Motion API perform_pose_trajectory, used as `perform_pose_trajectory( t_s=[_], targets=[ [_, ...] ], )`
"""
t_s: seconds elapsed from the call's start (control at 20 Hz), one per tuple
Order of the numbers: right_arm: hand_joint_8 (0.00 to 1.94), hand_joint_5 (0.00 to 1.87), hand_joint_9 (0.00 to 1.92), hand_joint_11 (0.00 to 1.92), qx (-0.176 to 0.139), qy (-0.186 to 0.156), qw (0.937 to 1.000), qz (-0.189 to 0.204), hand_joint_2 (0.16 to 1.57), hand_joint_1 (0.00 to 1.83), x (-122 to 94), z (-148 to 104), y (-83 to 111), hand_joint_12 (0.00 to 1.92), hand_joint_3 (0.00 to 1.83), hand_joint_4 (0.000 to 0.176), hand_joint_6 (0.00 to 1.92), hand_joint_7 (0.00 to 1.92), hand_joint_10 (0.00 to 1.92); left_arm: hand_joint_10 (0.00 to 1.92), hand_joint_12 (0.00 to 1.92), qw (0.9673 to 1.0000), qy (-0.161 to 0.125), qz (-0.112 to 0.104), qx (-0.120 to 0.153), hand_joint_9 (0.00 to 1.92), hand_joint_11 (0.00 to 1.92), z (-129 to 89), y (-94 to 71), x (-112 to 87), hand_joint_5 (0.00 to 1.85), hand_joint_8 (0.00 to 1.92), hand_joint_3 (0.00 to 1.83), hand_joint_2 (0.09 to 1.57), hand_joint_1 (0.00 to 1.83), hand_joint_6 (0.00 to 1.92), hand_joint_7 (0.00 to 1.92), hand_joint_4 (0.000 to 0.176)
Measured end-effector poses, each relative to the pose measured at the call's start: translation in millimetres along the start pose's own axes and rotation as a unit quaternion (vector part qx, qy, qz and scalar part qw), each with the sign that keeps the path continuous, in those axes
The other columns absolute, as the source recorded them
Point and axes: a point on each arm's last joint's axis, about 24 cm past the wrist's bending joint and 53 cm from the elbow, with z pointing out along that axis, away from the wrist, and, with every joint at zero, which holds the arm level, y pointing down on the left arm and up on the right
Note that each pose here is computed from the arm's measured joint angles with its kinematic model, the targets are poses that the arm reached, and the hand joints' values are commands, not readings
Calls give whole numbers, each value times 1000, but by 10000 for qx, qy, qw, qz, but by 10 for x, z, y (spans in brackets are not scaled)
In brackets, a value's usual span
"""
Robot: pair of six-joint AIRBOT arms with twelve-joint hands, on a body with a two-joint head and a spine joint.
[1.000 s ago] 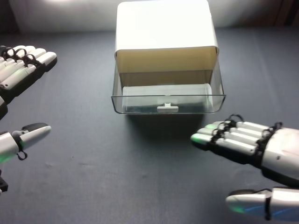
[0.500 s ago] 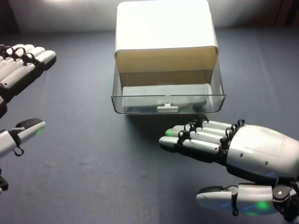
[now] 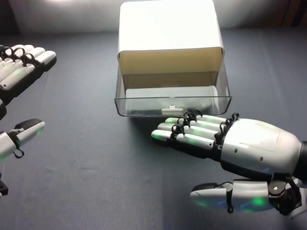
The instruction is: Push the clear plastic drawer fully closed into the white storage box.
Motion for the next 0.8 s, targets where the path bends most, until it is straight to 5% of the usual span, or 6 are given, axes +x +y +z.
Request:
perform_pose_trajectory(
  t_s=[0.1, 0.8],
  targets=[
    [0, 0, 0, 0, -21, -43, 10000, -37, 1400, 209, -46, 10, 6, 4, 4, 0, 0, 0, 0, 0, 0, 10000, -9, -1, 1, 0, 0, 0, -1, -4, 0, 0, 0, 1408, 753, 0, 0, 0],
    [0, 1, 0, 0, 239, -303, 9981, -486, 1387, 389, -306, 299, -159, 0, 5, 0, 0, 0, 0, 0, 0, 10000, -38, -6, -19, 0, 0, -2, 10, -18, 0, 0, 4, 1485, 745, 0, 0, 0]
  ],
)
